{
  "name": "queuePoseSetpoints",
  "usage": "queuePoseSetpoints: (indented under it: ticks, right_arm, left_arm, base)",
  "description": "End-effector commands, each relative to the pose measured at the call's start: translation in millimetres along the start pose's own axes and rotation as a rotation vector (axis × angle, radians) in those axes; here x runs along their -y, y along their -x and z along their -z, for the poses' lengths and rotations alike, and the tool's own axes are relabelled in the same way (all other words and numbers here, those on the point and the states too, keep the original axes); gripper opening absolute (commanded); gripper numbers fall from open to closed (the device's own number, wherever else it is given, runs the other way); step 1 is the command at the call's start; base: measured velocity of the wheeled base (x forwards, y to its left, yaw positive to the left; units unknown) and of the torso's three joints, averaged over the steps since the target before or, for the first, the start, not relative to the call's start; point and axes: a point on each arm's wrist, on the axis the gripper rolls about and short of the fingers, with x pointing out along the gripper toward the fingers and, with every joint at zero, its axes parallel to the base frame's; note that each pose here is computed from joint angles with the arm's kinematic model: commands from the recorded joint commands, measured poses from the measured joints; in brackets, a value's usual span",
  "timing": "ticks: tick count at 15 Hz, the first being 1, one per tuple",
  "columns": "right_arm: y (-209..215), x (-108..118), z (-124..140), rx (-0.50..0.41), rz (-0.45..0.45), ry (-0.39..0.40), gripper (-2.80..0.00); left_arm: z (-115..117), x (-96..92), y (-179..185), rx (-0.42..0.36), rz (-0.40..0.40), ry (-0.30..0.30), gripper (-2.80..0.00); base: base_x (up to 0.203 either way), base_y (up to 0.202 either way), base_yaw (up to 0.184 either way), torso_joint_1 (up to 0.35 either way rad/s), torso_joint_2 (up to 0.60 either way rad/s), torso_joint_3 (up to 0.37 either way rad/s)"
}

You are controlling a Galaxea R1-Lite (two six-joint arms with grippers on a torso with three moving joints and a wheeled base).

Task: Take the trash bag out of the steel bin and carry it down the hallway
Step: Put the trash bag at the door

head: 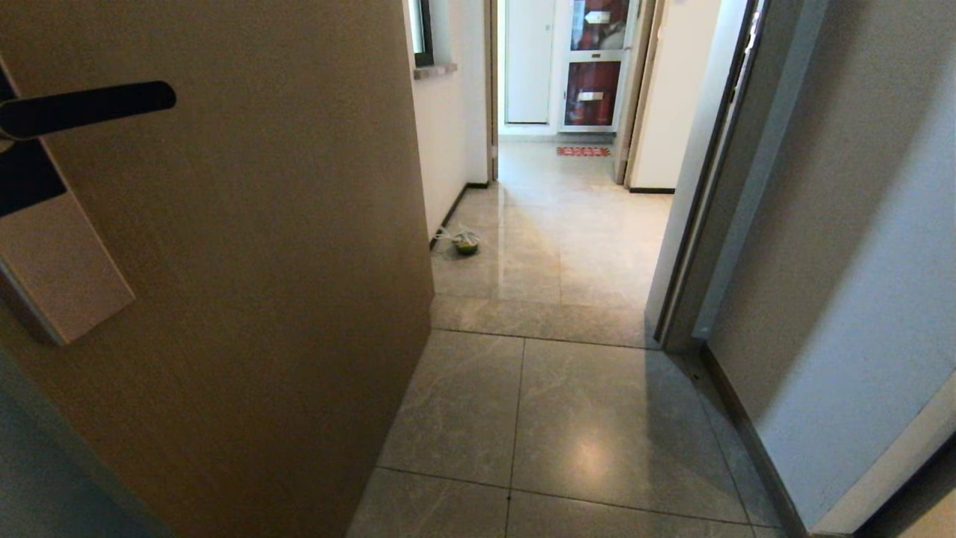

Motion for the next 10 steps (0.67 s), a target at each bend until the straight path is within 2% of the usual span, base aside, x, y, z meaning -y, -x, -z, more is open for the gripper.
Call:
queuePoseSetpoints:
  ticks: [1,5,10]
  right_arm:
    - [0.0,0.0,0.0,0.001,0.001,-0.001,-2.80]
    - [0.0,0.0,0.0,0.001,-0.001,-0.001,-2.80]
    - [0.0,0.0,0.0,0.001,0.001,-0.001,-2.80]
  left_arm:
    - [0.0,0.0,-0.1,-0.001,-0.001,-0.001,-2.80]
    - [0.0,0.0,-0.1,-0.001,-0.002,0.004,-2.80]
    - [0.2,0.0,-0.1,-0.003,-0.001,0.002,-2.80]
  base:
    - [0.191,0.000,0.000,0.007,0.00,-0.002]
    - [0.163,0.000,0.000,0.003,0.01,0.002]
    - [0.000,0.000,0.000,0.000,0.00,0.000]
